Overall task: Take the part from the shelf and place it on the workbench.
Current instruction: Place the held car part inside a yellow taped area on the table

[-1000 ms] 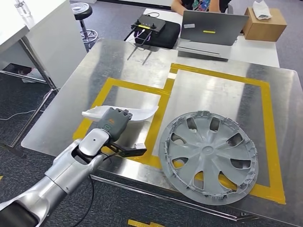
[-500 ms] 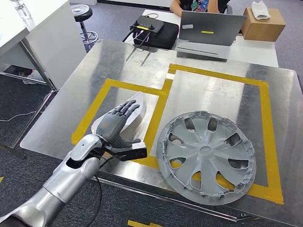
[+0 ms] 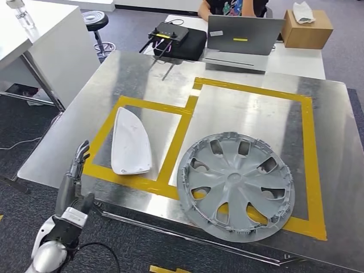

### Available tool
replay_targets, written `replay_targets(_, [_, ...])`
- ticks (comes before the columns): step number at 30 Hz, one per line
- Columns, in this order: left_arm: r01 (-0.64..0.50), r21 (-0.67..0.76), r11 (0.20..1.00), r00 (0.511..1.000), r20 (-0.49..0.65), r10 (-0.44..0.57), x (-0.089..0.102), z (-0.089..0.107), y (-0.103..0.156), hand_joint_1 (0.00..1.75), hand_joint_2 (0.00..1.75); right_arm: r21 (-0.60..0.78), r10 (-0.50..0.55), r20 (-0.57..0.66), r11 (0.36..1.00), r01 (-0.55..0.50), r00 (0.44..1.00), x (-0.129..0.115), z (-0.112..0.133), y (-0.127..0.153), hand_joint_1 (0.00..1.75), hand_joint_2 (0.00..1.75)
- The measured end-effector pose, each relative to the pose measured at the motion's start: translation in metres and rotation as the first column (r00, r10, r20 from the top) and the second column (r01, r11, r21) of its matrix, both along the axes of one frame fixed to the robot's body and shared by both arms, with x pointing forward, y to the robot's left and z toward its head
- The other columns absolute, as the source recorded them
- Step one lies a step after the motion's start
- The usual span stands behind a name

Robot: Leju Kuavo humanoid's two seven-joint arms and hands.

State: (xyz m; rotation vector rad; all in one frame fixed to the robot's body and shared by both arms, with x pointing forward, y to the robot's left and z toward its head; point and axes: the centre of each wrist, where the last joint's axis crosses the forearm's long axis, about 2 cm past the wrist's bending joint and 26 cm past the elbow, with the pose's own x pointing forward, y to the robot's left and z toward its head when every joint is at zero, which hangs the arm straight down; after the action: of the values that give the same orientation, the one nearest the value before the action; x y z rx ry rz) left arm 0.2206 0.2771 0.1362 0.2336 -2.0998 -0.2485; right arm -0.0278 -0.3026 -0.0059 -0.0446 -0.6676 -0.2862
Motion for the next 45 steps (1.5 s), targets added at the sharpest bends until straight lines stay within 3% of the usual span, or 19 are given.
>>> replay_targets(8, [-0.079, -0.020, 0.997, 0.996, -0.031, 0.078, -0.018, -0.006, 0.024, 0.00, 0.00, -0.003, 0.002, 0.013, 1.000, -0.002, 1.000, 0.004, 0.003, 0.001, 0.00, 0.00])
replay_targets(16, [-0.273, -0.155, 0.949, 0.950, -0.200, 0.241, -0.037, -0.030, 0.053, 0.00, 0.00, 0.006, 0.006, 0.011, 1.000, -0.007, 1.000, 0.006, 0.005, 0.001, 0.00, 0.00])
replay_targets(20, [-0.400, -0.198, 0.895, 0.870, -0.388, 0.303, -0.052, -0.062, 0.067, 0.00, 0.00, 0.019, 0.014, 0.007, 1.000, -0.014, 1.000, 0.006, 0.008, 0.000, 0.00, 0.00])
replay_targets(27, [-0.562, -0.186, 0.806, 0.680, -0.660, 0.321, -0.088, -0.116, 0.077, 0.00, 0.00, 0.043, 0.022, -0.001, 0.999, -0.022, 1.000, 0.005, 0.011, -0.001, 0.00, 0.00])
replay_targets(37, [-0.648, -0.069, 0.758, 0.400, -0.878, 0.262, -0.139, -0.178, 0.081, 0.00, 0.00, 0.059, 0.053, -0.001, 0.997, -0.053, 0.999, 0.005, 0.013, -0.002, 0.00, 0.00])
replay_targets(40, [-0.645, -0.042, 0.763, 0.351, -0.903, 0.248, -0.149, -0.188, 0.078, 0.00, 0.00, 0.058, 0.068, 0.002, 0.996, -0.068, 0.998, 0.007, 0.013, -0.001, 0.00, 0.00])
replay_targets(45, [-0.626, -0.022, 0.780, 0.327, -0.915, 0.237, -0.148, -0.196, 0.073, 0.00, 0.00, 0.046, 0.079, 0.011, 0.996, -0.080, 0.997, 0.008, 0.013, -0.002, 0.00, 0.00])
